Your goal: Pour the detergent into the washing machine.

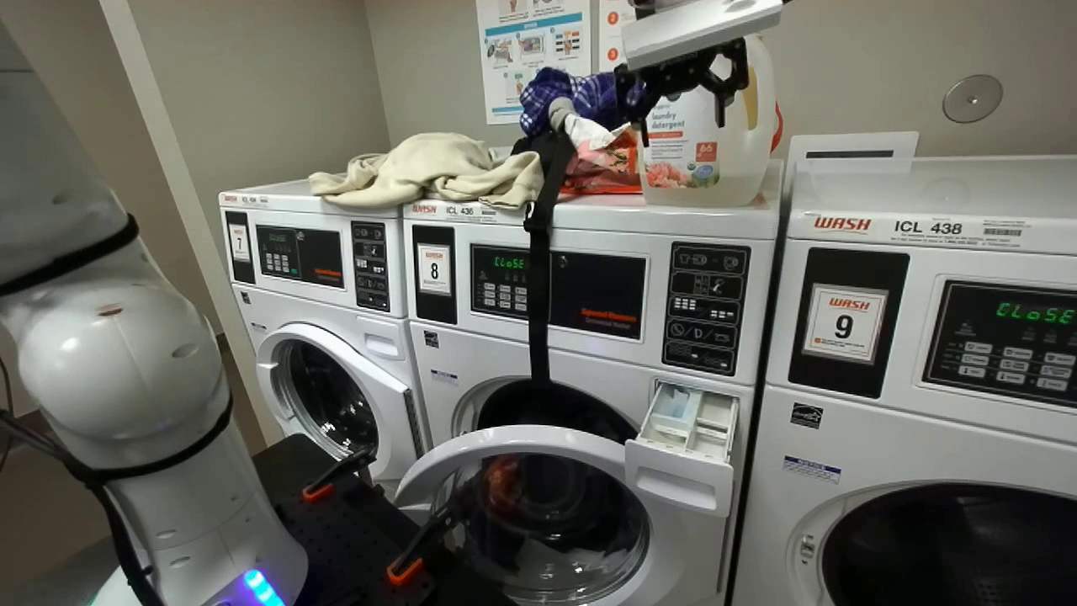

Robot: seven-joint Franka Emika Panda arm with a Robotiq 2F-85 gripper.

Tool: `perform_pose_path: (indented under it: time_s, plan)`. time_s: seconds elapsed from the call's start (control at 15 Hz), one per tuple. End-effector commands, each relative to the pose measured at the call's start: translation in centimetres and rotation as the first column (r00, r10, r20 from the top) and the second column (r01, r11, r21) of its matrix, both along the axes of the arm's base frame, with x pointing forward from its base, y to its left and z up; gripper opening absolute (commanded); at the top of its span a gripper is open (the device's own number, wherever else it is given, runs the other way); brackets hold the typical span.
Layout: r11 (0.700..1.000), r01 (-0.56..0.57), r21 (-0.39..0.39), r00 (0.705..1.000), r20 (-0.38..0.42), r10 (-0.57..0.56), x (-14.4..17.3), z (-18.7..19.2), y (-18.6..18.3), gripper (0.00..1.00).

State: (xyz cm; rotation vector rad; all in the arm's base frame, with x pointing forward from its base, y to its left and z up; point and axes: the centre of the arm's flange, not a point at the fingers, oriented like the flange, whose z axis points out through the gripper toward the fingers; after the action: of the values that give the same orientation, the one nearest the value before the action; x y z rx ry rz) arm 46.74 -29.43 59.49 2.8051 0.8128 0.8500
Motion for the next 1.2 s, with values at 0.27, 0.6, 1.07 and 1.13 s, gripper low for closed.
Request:
perform_pose_path:
  time_s: [0.27, 0.6, 1.07, 1.13]
  plan:
    - [0.997, -0.025, 0.067, 0.992, 0.128, 0.017, -1.2, 1.8, -2.5, 1.0]
    - [0.997, 0.001, 0.073, 0.985, 0.17, -0.013, -0.4, 0.9, -2.7, 1.0]
    - [0.954, 0.173, 0.246, 0.901, 0.351, -0.254, -0.5, -0.1, -7.9, 1.0]
    - [0.948, 0.188, 0.258, 0.889, 0.364, -0.276, -0.4, -0.4, -8.6, 1.0]
